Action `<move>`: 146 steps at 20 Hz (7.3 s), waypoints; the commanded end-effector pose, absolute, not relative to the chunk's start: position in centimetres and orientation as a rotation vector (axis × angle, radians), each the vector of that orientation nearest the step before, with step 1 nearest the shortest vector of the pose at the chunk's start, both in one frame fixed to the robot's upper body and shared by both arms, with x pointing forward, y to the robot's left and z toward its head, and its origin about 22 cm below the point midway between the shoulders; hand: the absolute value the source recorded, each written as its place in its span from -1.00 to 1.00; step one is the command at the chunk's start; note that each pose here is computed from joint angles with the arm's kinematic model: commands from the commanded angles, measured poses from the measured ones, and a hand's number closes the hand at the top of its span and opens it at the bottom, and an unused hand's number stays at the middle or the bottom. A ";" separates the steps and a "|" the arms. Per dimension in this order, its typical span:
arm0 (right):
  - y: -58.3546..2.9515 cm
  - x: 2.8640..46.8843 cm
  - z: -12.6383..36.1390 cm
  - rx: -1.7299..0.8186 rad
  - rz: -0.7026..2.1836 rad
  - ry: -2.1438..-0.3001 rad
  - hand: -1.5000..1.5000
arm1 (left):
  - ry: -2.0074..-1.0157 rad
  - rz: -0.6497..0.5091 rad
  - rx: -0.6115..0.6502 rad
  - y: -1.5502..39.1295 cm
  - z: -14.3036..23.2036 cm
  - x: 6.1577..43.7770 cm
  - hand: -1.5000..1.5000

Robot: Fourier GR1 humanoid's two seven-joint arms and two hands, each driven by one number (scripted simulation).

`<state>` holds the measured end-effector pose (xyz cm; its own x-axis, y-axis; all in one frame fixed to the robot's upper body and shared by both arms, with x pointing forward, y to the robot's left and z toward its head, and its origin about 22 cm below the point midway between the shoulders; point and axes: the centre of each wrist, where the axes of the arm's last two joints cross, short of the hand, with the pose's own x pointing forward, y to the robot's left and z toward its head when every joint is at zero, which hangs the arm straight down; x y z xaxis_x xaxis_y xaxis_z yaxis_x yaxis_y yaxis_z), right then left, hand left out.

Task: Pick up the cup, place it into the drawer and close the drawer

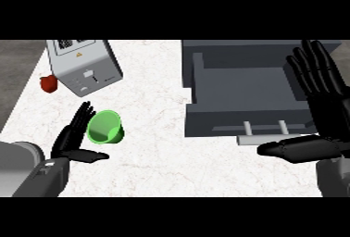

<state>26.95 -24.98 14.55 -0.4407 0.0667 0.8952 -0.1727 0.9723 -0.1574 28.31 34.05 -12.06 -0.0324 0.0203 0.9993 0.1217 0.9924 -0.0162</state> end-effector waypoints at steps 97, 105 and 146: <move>-22.8 30.2 16.0 0.369 0.461 -2.020 -1.00 | -1.745 -0.328 -0.094 4.1 12.0 44.1 -1.00; -20.4 30.3 15.5 0.631 0.806 -1.851 1.00 | -1.897 -0.126 -0.298 4.0 12.6 43.8 -1.00; -27.2 43.1 6.6 -0.340 0.940 -1.566 1.00 | -1.889 0.053 -0.381 14.6 6.2 41.6 -1.00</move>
